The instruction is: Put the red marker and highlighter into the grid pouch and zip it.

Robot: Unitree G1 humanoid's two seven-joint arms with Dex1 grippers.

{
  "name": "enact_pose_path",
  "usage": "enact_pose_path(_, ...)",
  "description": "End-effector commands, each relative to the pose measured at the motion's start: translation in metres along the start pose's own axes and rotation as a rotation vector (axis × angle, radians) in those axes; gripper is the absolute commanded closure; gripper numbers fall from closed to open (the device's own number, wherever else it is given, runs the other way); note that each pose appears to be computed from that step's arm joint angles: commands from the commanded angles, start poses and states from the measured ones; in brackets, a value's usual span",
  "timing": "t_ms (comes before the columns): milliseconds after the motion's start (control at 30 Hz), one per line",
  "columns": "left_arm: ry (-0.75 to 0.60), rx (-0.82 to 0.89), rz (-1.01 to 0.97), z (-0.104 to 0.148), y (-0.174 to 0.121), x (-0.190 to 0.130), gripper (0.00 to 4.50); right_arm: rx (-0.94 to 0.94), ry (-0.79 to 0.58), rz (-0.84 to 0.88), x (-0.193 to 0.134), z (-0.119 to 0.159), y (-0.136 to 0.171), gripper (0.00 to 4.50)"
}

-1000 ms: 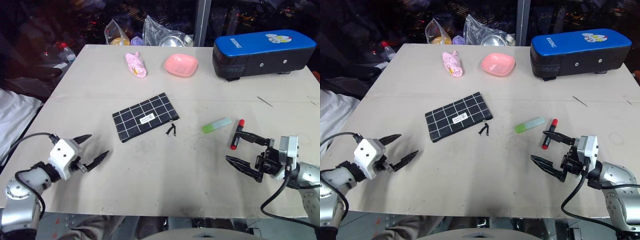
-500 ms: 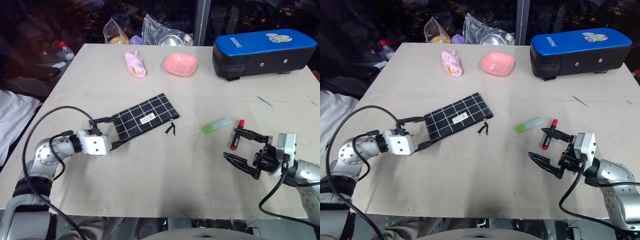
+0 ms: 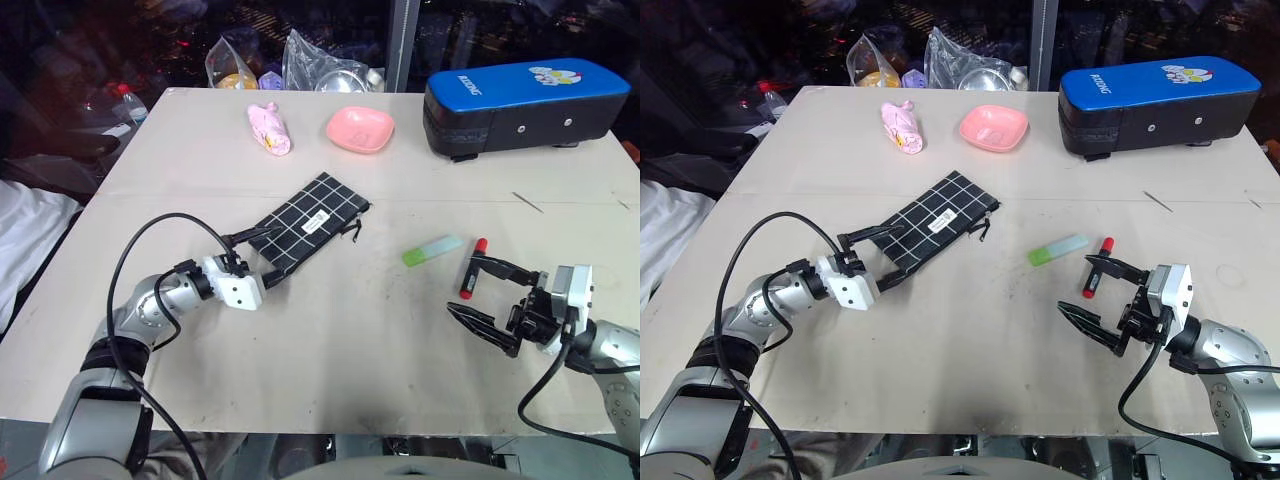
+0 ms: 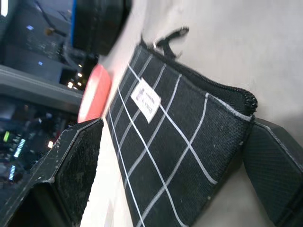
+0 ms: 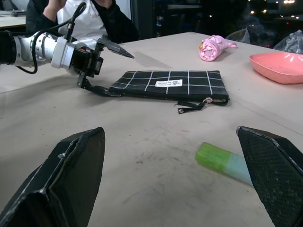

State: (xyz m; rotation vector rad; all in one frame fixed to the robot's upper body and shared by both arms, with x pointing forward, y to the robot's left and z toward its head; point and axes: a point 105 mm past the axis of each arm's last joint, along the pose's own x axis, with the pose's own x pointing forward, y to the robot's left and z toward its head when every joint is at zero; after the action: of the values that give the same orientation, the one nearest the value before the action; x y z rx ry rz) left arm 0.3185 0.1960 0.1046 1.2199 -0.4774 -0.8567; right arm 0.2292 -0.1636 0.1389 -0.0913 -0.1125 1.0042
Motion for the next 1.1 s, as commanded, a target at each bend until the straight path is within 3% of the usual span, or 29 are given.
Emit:
enact_pose_path(33,-0.018,0.043,-0.022,0.004,-0.004,0.007,0.08,-0.055,-0.019,-0.001,-0.001,0.013,-0.001,0.00)
enact_pose_path(167,0.006,0.076,-0.031,0.001,-0.006,0.016,0.08,-0.060,-0.019,-0.004,0.000,0.014,-0.002,0.00)
enact_pose_path(300,0.027,0.100,-0.037,-0.002,-0.009,0.023,1.09,-0.064,-0.018,-0.005,0.000,0.014,-0.003,0.00)
enact_pose_path(533,0.064,0.110,-0.059,-0.010,-0.016,0.024,4.41,-0.064,-0.014,-0.014,-0.001,0.014,-0.002,0.00)
enact_pose_path(833,0.056,0.028,0.057,-0.009,-0.006,0.022,4.41,-0.060,-0.013,-0.015,-0.001,0.012,-0.001,0.00)
enact_pose_path(1100,-0.108,-0.403,0.353,0.026,0.050,0.029,4.41,-0.084,0.001,-0.087,0.010,0.014,-0.012,0.00)
